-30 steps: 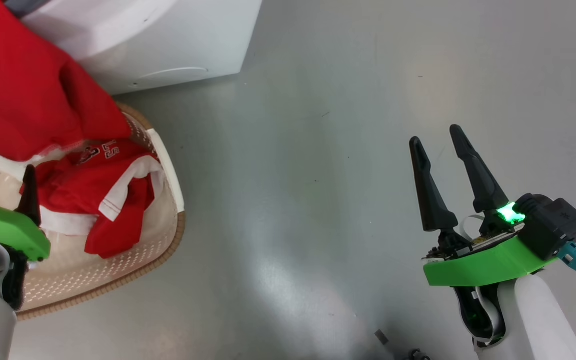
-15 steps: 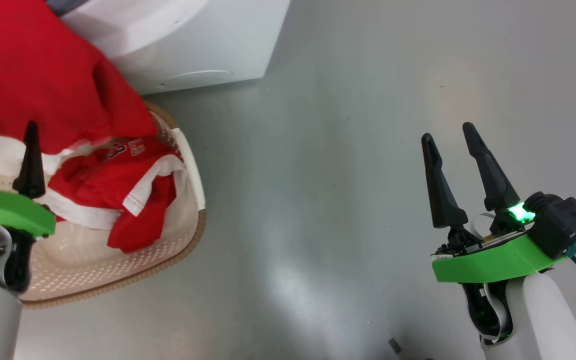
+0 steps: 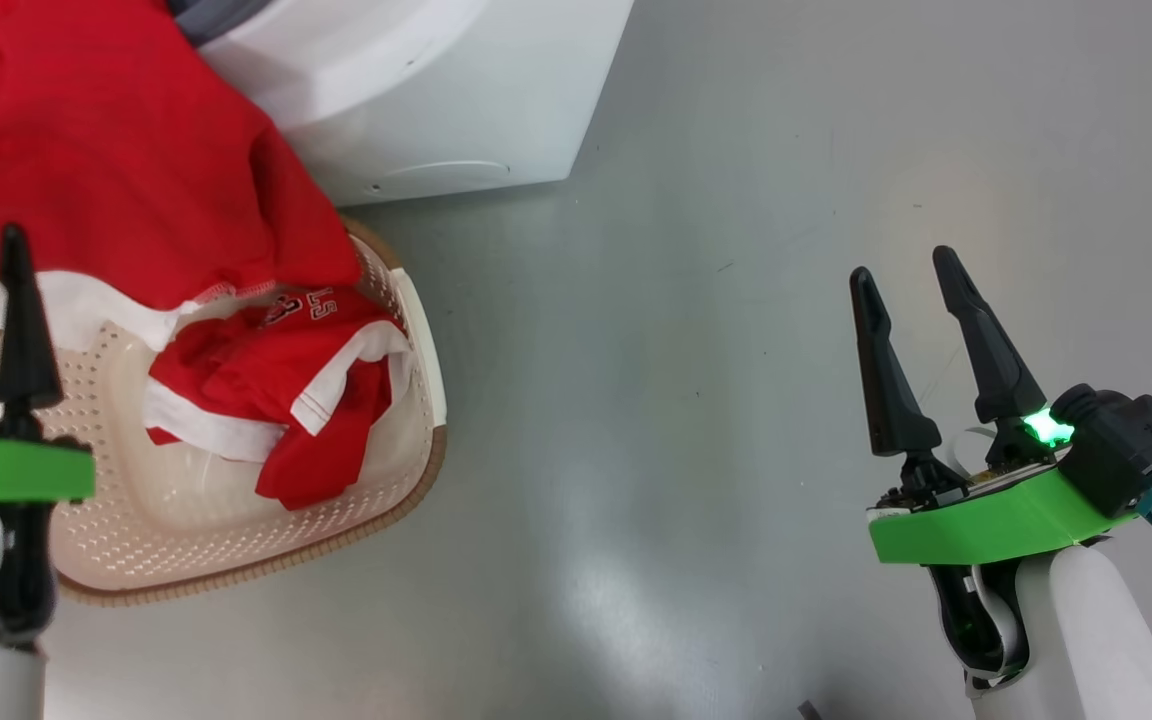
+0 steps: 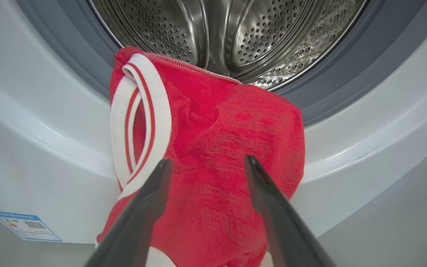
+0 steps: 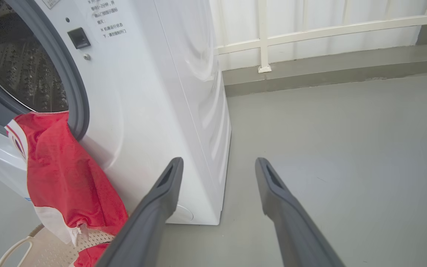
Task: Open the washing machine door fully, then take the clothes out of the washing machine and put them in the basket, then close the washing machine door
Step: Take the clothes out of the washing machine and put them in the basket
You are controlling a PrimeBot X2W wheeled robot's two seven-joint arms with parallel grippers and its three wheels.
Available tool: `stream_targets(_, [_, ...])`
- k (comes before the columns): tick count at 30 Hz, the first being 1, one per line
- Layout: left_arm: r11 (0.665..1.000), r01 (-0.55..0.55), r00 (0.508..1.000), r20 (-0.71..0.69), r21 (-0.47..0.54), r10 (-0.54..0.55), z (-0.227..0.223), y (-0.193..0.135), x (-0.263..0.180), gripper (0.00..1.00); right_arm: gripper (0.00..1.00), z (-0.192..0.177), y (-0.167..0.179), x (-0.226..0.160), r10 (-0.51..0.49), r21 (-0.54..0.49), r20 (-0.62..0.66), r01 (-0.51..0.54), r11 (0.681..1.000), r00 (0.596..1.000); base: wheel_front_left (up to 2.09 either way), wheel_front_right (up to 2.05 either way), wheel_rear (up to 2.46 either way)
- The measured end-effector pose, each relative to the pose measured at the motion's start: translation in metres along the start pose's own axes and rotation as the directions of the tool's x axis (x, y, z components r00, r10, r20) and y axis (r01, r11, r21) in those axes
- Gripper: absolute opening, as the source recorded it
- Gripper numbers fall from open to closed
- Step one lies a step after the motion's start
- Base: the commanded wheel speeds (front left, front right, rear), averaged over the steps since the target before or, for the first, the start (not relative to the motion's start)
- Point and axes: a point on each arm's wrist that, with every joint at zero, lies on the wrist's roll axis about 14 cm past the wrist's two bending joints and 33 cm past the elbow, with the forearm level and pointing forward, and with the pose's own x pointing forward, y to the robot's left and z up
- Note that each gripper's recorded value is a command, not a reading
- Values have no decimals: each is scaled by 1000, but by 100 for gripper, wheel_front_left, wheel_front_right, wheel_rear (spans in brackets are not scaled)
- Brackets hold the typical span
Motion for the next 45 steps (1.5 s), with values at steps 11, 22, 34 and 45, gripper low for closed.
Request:
stream_targets(11, [999, -15, 997, 71, 30, 13, 21, -3, -46, 100, 100, 12, 0, -5, 0, -13, 21, 1, 1000, 1000, 0, 0, 0])
stream_targets(22, [999, -38, 997, 62, 35, 36, 18, -1, -66, 100, 100, 14, 0, -5, -2, -14, 26, 2, 1000, 1000, 0, 0, 0])
stream_targets(34, [999, -1, 1000, 27, 32, 1, 9, -6, -55, 100, 100, 12, 2, -4, 3, -10, 21, -3, 1000, 1000, 0, 0, 0])
stream_targets(45, [990, 105, 994, 21, 98, -108, 22, -25, -1, 100, 100, 5, 3, -3, 9, -5, 7, -9, 1000, 1000, 0, 0, 0])
